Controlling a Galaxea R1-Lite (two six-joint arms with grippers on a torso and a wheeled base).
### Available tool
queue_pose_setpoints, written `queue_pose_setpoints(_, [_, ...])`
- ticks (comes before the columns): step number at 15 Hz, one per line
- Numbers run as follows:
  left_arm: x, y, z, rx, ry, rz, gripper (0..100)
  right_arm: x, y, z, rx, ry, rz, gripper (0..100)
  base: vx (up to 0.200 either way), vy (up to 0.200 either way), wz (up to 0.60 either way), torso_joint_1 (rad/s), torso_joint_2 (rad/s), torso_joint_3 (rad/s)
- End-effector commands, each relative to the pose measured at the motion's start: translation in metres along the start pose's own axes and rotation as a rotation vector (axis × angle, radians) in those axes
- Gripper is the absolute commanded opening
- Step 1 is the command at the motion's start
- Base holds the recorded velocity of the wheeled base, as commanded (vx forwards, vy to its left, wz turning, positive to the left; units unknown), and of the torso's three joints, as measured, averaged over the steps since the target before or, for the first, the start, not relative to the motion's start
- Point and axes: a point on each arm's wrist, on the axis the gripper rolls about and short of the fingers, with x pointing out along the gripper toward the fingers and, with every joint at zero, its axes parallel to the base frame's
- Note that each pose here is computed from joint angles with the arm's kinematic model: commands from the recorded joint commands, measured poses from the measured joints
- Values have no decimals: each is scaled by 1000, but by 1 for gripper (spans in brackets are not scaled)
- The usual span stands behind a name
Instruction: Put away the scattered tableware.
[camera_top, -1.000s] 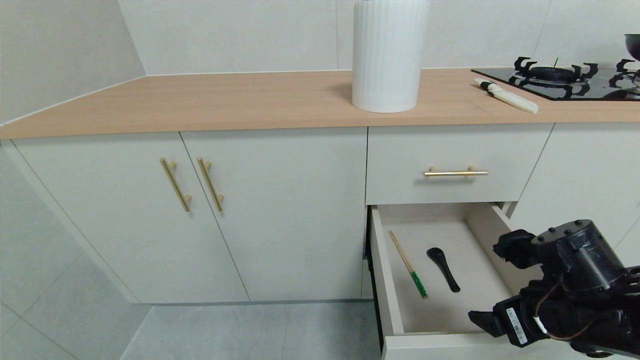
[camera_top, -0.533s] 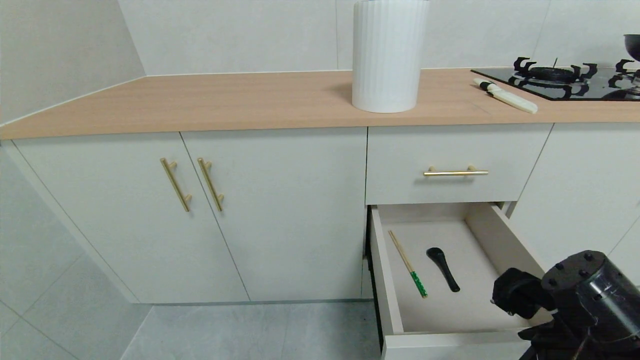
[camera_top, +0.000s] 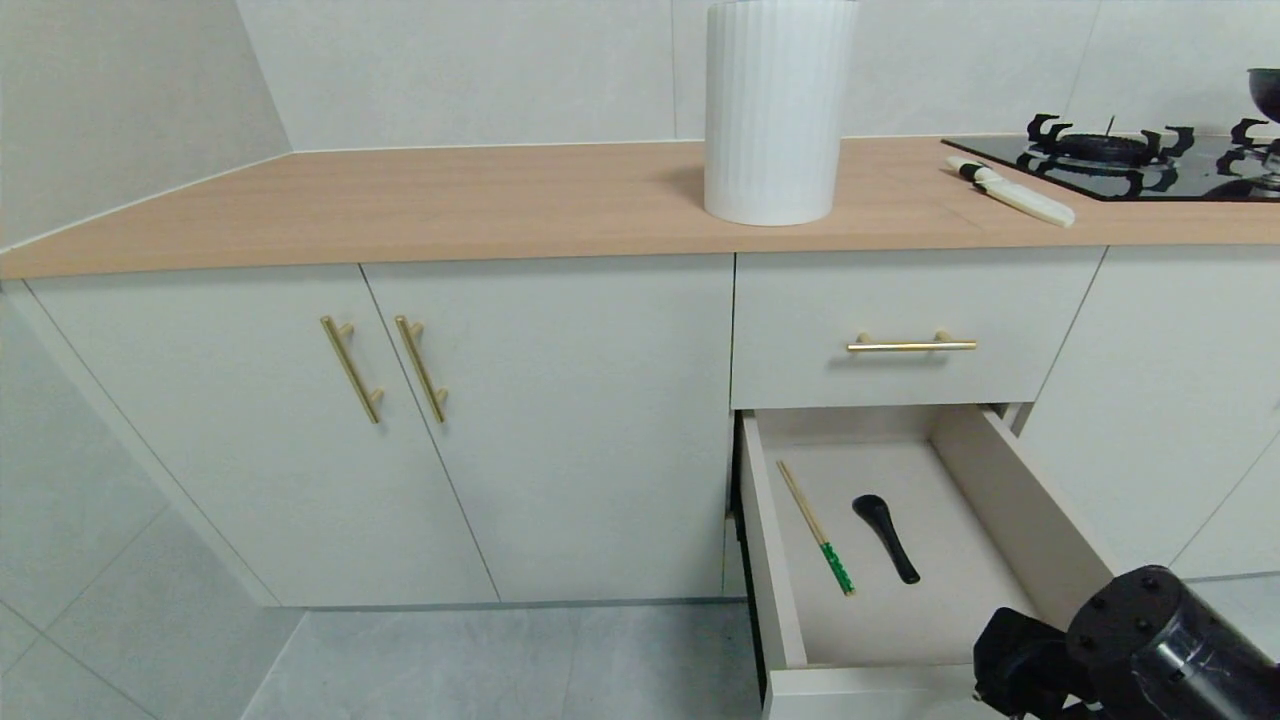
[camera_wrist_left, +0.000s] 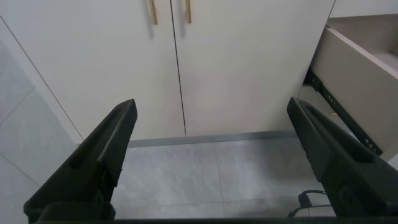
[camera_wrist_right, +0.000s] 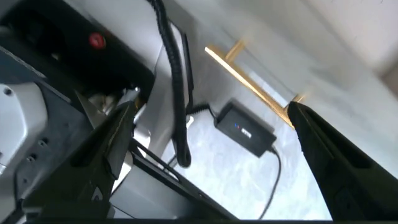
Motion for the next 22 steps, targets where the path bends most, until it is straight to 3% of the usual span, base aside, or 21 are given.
queue_pose_setpoints(1, [0, 0, 0, 0, 2, -1, 100, 13, 2, -2, -9, 69, -6, 100, 0, 0, 0, 0, 0, 0])
queue_pose_setpoints(5, [0, 0, 0, 0, 2, -1, 100, 26, 0, 6, 29, 105, -27, 100, 0, 0, 0, 0, 0, 0])
queue_pose_setpoints(11, [0, 0, 0, 0, 2, 1, 100, 48, -6, 27, 223, 135, -140, 100, 0, 0, 0, 0, 0, 0])
queue_pose_setpoints(18, [0, 0, 0, 0, 2, 1, 100, 55, -26, 56, 449, 73, -178, 100, 0, 0, 0, 0, 0, 0])
queue_pose_setpoints(22, [0, 0, 0, 0, 2, -1, 100, 61, -36, 63, 498, 68, -195, 100, 0, 0, 0, 0, 0, 0])
